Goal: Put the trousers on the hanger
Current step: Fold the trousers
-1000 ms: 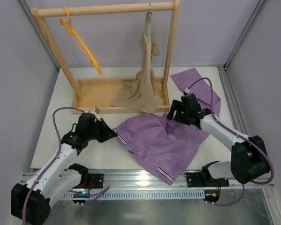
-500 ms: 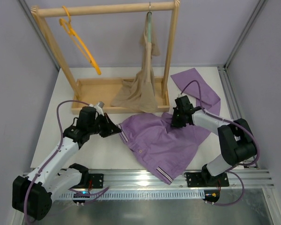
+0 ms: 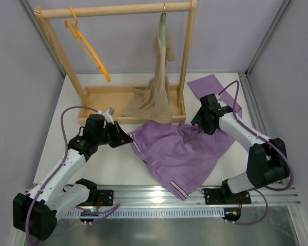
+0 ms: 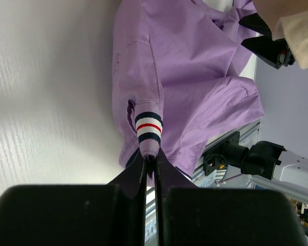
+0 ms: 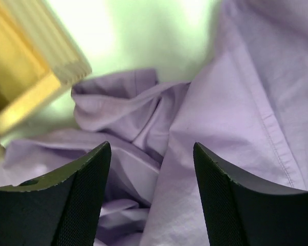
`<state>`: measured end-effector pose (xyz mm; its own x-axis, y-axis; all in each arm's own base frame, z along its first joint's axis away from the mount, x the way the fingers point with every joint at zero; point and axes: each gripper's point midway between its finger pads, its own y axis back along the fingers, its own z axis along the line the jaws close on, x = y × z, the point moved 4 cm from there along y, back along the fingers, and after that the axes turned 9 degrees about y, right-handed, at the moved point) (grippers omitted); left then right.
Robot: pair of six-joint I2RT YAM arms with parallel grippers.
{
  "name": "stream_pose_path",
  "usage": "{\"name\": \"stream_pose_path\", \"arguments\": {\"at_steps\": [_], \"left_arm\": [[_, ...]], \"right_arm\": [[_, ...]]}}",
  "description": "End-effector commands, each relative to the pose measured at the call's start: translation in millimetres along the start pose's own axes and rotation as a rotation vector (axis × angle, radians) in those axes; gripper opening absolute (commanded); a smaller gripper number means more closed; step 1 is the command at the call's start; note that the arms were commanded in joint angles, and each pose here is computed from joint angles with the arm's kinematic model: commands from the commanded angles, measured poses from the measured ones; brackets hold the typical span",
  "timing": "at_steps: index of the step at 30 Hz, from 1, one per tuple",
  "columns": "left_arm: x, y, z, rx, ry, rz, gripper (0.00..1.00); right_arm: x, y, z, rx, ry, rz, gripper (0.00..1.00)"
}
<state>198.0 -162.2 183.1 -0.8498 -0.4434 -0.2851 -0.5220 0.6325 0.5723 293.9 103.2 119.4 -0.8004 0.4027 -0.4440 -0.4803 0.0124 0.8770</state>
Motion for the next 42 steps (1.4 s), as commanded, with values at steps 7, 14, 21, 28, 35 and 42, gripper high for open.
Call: {"name": "stream_pose_path", "arguments": {"at_steps": [7,14,21,28,35,42], "left_arm": [[-3,4,-10,0.055,-0.033,-0.007,0.0],[-1,0,-5,0.043,-0.023,-0.004,0.0],[-2,-2,-5,0.045,-0.029,-0.001,0.0],[-4,2,-7,0.044,-0.049,-0.015,0.0],[-15,7,-13,0.031,-0.07,-0.08,0.0],[-40,12,-35,0.029,-0.093,-0.162,0.0]], "right_arm": [[-39,-11,8,0.097,-0.165,0.02,0.68],[-21,-29,5,0.175,-0.291,0.17,0.68],[-14,-59,10,0.177,-0.336,0.218,0.65],[-43,-63,-9,0.186,-0.29,0.126,0.04],[-115,39,-34,0.25,-0.16,-0.206,0.04],[-121,135,-70,0.331,-0.198,-0.431,0.04]]}}
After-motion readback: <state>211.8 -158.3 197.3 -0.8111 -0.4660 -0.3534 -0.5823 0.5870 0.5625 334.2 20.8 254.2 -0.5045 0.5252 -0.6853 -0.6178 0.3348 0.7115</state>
